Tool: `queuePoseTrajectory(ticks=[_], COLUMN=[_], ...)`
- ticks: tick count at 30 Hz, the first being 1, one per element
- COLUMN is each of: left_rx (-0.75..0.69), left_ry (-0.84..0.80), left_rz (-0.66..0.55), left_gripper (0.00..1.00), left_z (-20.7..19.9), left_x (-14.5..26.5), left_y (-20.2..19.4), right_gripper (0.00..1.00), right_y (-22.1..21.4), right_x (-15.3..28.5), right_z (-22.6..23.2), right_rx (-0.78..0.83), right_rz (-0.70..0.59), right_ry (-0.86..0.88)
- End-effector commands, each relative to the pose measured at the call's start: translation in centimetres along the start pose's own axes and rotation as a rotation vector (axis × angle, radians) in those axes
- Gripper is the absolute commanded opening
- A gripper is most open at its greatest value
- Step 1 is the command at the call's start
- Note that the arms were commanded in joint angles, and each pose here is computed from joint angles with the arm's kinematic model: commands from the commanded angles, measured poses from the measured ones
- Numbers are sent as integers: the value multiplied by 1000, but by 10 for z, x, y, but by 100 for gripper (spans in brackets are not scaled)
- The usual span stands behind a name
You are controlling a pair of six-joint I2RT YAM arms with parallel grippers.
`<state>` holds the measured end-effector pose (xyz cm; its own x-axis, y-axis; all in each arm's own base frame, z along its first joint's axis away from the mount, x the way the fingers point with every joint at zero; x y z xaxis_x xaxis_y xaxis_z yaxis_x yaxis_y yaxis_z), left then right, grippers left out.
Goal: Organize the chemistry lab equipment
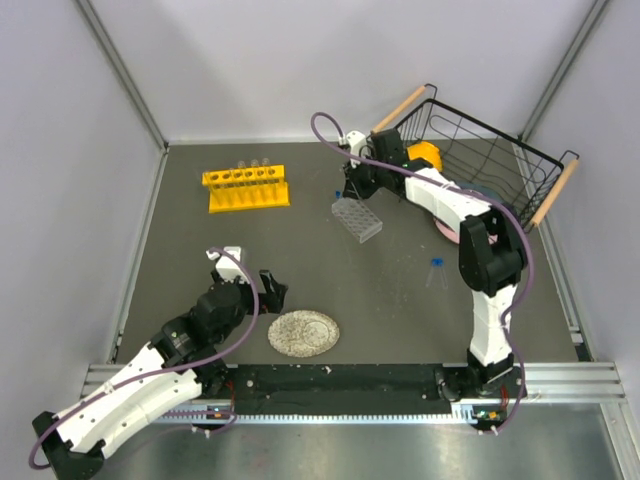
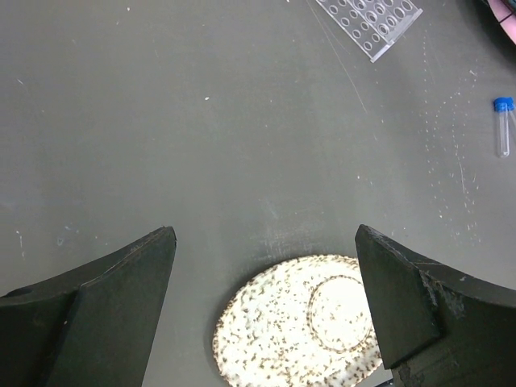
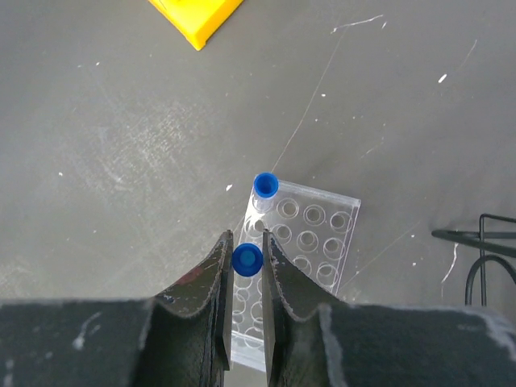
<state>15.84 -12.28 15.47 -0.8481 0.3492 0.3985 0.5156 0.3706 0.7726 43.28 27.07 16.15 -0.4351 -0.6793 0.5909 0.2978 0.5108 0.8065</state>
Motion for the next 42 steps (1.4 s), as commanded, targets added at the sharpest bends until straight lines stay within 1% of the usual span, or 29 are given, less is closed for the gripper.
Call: queuePoseTrajectory(ticks=[1, 10, 20, 27, 29, 32, 33, 35, 36, 41, 42], left_rx=[15, 23, 23, 23, 24, 26, 26, 33, 37, 58, 63], left_ry=[2, 4, 7, 5, 4, 2, 3, -5, -16, -54, -61], left_rz=[-36, -48, -49, -46, -45, -44, -42, -43, -40, -44, -46], left_gripper=[99, 99, 99, 99, 99, 99, 99, 99, 99, 99, 99], left_z=[0, 0, 1, 1, 1, 0, 0, -1, -3, -11, -13], left_x=[0, 2, 1, 1, 2, 2, 2, 3, 3, 7, 8], left_y=[6, 8, 8, 8, 8, 7, 7, 8, 8, 13, 15], right_gripper=[8, 8, 9, 10, 12, 16, 20, 26, 32, 42, 46], right_y=[28, 22, 9, -1, -5, -9, -10, -10, -10, -3, -5], right_x=[-8, -22, -34, -40, -40, -40, -39, -36, -35, -21, -19], right_z=[-2, 2, -2, -2, -1, 3, 3, 5, 5, 6, 5], right_rx=[23, 22, 33, 28, 24, 25, 26, 34, 42, 67, 71], right_rz=[-63, -46, -11, 10, 19, 24, 25, 28, 27, 18, 24], right_ry=[-6, 13, -2, 5, 9, 24, 26, 29, 27, 7, 2])
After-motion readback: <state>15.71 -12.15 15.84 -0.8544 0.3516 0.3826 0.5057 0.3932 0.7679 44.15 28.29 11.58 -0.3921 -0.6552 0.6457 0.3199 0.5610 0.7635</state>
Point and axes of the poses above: each gripper's point midway between its finger pads, its own x axis back along the fingers, its own z axis along the line the jaws close on, y = z × x, the point moved 4 cm from there along x, back along the fingers, and after that the axes turned 10 degrees about x, right-handed, at the moved point
